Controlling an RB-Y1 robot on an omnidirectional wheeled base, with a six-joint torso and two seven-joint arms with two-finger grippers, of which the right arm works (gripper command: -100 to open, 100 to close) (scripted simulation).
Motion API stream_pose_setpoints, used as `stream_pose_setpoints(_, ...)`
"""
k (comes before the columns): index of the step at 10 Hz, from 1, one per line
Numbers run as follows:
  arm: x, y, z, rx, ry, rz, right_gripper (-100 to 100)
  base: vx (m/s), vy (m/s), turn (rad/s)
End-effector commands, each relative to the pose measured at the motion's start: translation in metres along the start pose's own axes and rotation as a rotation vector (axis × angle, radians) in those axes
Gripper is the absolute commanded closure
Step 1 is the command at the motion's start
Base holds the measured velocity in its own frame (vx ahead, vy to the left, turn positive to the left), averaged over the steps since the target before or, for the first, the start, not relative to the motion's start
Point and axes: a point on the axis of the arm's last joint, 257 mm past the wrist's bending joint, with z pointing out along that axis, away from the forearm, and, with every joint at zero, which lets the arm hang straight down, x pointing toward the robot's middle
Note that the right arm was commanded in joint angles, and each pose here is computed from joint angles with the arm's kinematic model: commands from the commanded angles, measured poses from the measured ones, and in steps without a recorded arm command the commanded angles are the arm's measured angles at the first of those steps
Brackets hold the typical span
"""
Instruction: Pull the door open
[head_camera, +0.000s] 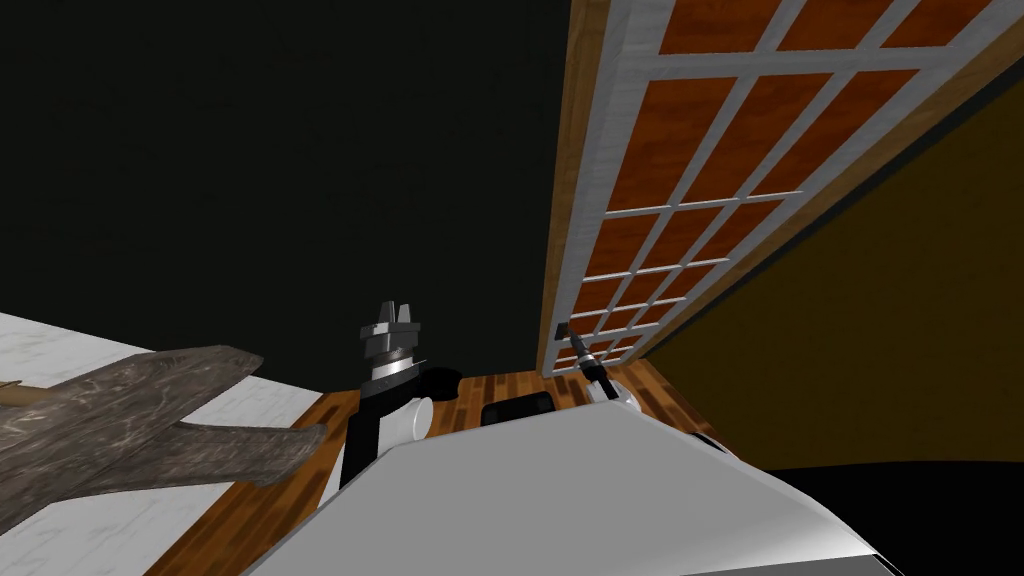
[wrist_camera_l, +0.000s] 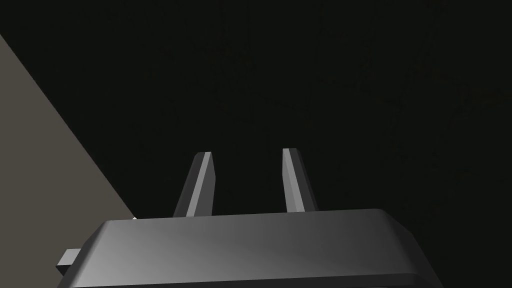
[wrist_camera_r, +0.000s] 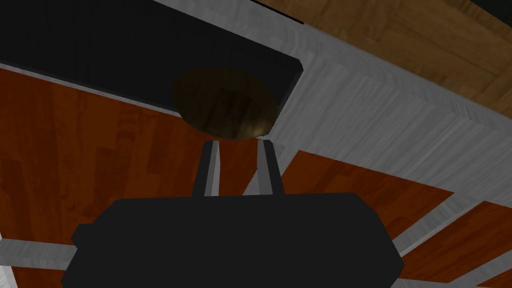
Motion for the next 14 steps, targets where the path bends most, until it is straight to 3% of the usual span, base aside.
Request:
stream_pose_setpoints(1,0.020,0.003,-0.0003,-0.006,0.020,0.076,100,-0.042,-0.008,0.078)
stream_pose_setpoints(8,0.009,-0.001,-0.0025,0.004,-0.018,0.280,100,-0.042,-0.019,0.066)
stream_pose_setpoints(10,0.009,-0.006,-0.0051,0.015,-0.018,0.283,100,-0.014,-0.008,0.018)
stream_pose_setpoints(11,-0.009,-0.014,-0.0070,0.021,-0.039,0.229,-100,0.000,-0.009,-0.078)
stream_pose_setpoints(14,-0.005,-0.013,-0.0073,0.017,-0.022,0.147,-100,-0.009,0.032,-0.039)
